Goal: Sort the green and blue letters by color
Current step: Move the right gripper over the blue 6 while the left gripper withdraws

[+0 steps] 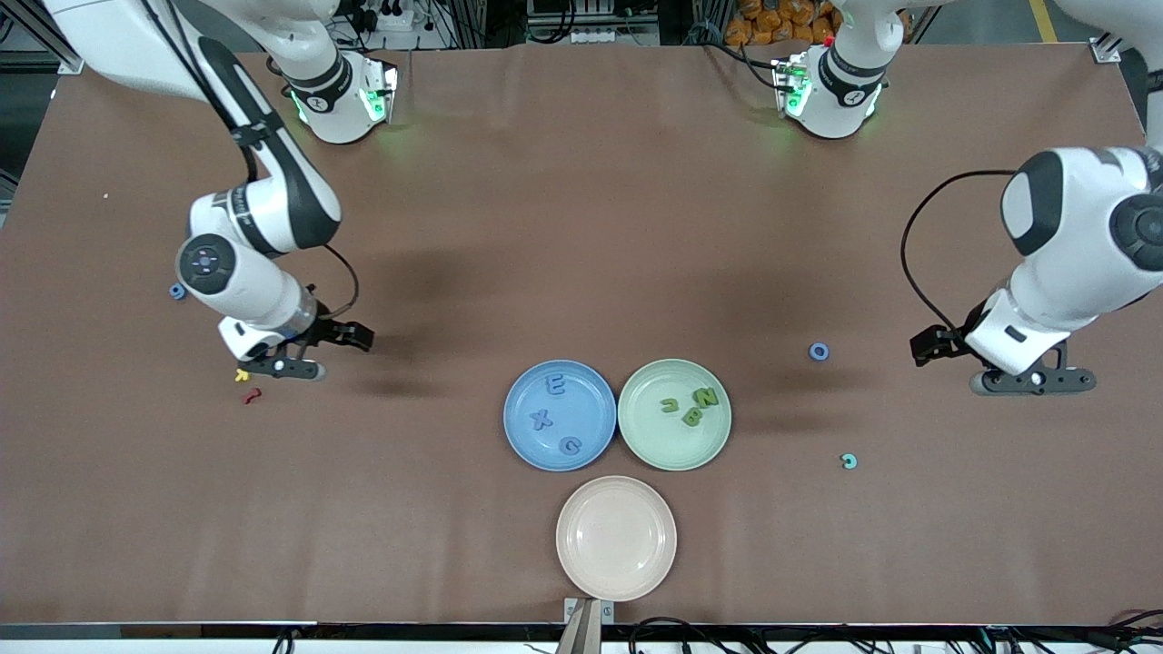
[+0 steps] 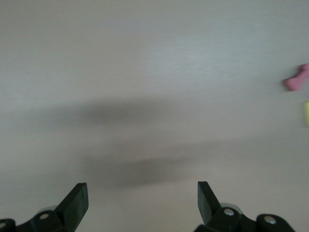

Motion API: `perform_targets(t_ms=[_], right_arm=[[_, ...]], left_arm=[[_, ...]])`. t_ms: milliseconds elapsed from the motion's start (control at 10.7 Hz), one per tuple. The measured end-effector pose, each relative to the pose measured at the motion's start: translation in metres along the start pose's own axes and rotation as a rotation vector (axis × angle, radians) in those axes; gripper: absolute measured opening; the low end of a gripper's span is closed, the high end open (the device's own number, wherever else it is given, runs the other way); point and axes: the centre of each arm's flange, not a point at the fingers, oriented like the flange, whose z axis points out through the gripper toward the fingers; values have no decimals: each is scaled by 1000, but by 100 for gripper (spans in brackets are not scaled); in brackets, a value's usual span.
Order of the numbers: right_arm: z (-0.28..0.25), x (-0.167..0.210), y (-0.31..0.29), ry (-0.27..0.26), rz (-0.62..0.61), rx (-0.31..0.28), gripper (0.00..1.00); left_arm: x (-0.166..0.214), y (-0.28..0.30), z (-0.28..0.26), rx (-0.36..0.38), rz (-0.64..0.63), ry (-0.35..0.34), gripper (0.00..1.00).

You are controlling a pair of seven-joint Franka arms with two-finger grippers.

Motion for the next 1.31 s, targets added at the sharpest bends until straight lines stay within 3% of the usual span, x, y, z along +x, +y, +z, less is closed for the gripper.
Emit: perform_targets(t_ms=[559, 932, 1305], right_arm=[[21, -9, 220, -58, -134, 17, 100], [36, -47, 322, -77, -386, 49, 100], [68, -90, 352, -1, -530, -63, 100]], left_arm=[[-6, 5, -114, -30, -35, -24, 100], [-13, 8, -171, -26, -26, -83, 100], [-15, 12, -205, -27, -18, -79, 100]])
